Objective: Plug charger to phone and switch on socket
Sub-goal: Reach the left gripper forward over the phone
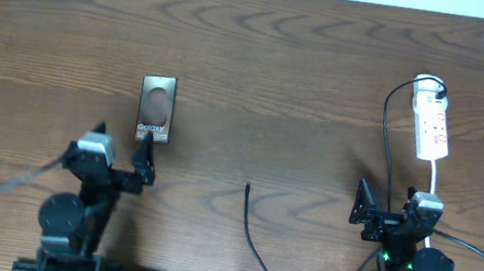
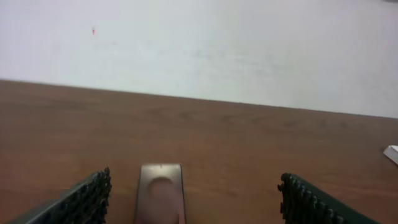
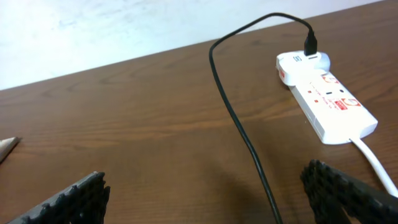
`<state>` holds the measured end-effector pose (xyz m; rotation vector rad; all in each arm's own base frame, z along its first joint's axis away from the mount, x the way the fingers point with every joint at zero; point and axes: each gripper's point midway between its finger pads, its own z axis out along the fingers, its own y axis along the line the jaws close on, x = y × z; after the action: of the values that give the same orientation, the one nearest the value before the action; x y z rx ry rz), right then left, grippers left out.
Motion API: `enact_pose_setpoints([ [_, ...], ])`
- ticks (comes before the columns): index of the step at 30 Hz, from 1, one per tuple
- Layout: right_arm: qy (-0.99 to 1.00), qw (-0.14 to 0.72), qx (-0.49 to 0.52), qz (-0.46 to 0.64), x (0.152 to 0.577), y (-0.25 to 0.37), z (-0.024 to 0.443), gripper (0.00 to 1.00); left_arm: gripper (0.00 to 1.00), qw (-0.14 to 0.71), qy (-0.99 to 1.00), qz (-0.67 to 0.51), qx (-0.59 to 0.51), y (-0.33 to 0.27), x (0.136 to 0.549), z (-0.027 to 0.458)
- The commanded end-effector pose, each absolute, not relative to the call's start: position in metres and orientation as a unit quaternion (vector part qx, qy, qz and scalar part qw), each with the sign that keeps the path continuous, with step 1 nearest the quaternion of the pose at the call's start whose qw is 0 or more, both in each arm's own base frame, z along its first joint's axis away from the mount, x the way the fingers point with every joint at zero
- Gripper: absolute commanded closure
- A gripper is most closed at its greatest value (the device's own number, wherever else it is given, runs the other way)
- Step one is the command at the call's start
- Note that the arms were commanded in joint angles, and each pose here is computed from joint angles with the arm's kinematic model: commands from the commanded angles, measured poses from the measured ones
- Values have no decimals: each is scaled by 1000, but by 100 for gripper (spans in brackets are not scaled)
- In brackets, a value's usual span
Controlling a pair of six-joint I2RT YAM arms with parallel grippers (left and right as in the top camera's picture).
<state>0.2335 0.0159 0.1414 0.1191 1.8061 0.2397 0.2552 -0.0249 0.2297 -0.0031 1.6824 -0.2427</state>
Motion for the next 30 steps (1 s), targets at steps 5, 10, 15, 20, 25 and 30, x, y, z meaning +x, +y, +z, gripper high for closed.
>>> enact_pose_setpoints([
  [5, 780, 614, 55, 109, 233, 17, 142, 1, 15, 594, 799, -94, 17, -25, 310, 302],
  [10, 780, 614, 55, 109, 233, 17, 142, 1, 15, 495, 864, -89, 18, -23, 353, 328],
  [15, 780, 614, 55, 109, 233, 17, 142, 1, 15, 396, 914, -86, 18, -22, 386, 332],
  [20, 780, 614, 55, 109, 233, 17, 142, 1, 15, 301, 949, -90, 7, -20, 405, 293],
  [25, 780, 614, 55, 109, 233, 17, 142, 1, 15, 246, 965, -92, 1, -20, 412, 256],
  [30, 780, 614, 55, 109, 233, 17, 142, 1, 54, 214, 972, -93, -2, -20, 415, 235],
])
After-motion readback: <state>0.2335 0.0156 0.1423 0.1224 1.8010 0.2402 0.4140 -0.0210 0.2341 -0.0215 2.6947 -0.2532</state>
